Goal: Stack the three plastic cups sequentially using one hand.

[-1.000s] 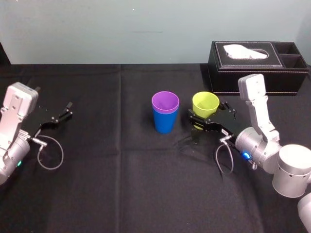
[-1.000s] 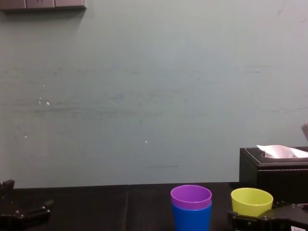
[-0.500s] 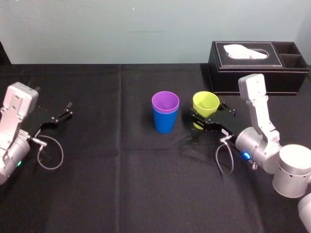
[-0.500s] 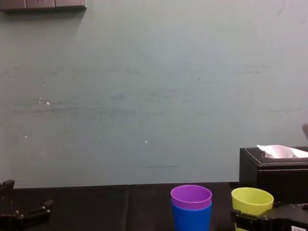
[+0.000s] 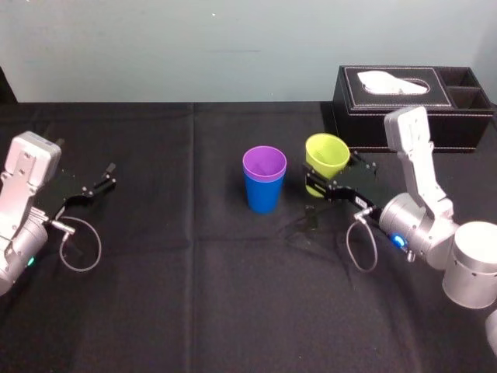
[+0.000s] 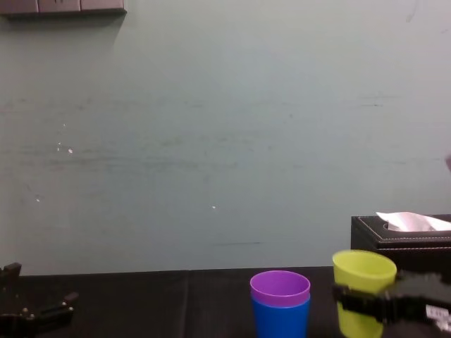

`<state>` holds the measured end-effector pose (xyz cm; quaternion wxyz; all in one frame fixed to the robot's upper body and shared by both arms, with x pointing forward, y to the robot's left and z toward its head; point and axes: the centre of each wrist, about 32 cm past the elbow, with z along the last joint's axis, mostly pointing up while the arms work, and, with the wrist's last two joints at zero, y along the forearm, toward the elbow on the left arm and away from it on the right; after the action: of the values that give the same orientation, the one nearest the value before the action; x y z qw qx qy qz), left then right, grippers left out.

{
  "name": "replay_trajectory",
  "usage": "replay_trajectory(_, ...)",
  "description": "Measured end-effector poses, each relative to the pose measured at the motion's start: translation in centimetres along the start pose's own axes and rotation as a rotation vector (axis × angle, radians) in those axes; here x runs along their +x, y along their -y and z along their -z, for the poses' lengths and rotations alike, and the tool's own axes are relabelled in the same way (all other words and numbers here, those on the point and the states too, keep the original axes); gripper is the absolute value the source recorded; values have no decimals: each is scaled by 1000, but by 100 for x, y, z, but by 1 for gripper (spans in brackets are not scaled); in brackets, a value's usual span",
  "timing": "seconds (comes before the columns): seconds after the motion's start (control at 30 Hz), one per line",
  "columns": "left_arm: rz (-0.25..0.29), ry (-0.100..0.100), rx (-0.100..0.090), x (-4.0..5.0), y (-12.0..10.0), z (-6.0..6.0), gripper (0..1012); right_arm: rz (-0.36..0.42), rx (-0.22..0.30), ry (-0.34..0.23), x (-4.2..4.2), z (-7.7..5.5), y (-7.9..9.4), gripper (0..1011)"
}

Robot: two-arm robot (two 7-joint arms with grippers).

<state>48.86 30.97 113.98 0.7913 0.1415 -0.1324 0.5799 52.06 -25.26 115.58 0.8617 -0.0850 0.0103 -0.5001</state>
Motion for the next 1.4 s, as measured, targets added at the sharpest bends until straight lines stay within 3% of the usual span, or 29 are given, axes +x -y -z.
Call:
replay_trajectory(0.43,0,0,0,0,0,0,1011,-87,49,85,105,-547,-75,730)
replay_trajectory(0.8,0,0,0,0,0,0,1011,-156,69,100,54,-827,-274,730)
replay_trajectory(1.07,0,0,0,0,0,0,1011,-212,79,93,-61,-886,-362,730)
replay_trajectory(1.4,0,0,0,0,0,0,1011,-262,57,73,-148,-795,-353,730)
